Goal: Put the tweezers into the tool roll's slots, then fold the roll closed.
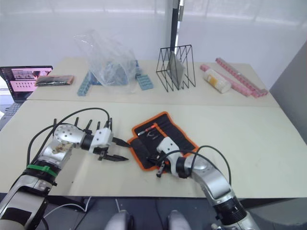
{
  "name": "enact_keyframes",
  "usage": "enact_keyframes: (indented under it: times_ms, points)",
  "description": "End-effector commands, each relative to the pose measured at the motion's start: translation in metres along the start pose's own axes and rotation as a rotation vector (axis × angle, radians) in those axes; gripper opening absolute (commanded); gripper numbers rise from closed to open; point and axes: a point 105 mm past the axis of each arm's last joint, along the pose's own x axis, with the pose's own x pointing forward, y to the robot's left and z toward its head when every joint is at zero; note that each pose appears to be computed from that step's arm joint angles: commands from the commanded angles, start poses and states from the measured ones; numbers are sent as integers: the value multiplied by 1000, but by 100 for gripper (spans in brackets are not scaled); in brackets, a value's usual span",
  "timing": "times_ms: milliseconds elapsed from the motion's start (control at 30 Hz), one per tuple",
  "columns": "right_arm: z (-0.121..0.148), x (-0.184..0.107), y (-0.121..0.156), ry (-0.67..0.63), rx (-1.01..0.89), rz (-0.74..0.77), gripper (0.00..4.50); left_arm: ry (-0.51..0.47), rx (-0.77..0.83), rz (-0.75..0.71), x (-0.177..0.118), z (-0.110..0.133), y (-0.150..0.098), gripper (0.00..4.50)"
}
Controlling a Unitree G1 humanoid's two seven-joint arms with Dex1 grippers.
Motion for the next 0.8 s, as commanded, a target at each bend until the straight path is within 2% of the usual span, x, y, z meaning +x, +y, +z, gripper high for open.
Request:
enact_keyframes:
  times_ms: [33, 133, 167, 433, 533, 600, 667, 800]
  points:
    - [-21, 3, 4, 75, 31, 12, 0, -155, -93, 70, -1, 32, 8, 446]
    - [-21, 4, 7, 75, 26, 25, 0, -217, -169, 158, 14, 34, 13, 446]
    - [-21, 4, 8, 76, 23, 29, 0, -213, -178, 185, 20, 31, 14, 425]
    - [-18, 3, 9, 76, 3, 44, 0, -114, -198, 302, 48, 3, 16, 162]
    - [-14, 2, 11, 74, -3, 55, 0, 52, -180, 352, 56, -35, 12, 59]
    - [-11, 1, 13, 71, -11, 71, 0, 115, -190, 327, 65, -54, 1, 4]
    - [-7, 1, 13, 61, -21, 82, 0, 133, -212, 309, 70, -62, -5, 4]
    - [26, 2, 7, -44, -15, 100, 0, 155, -213, 344, 73, -71, -2, 4]
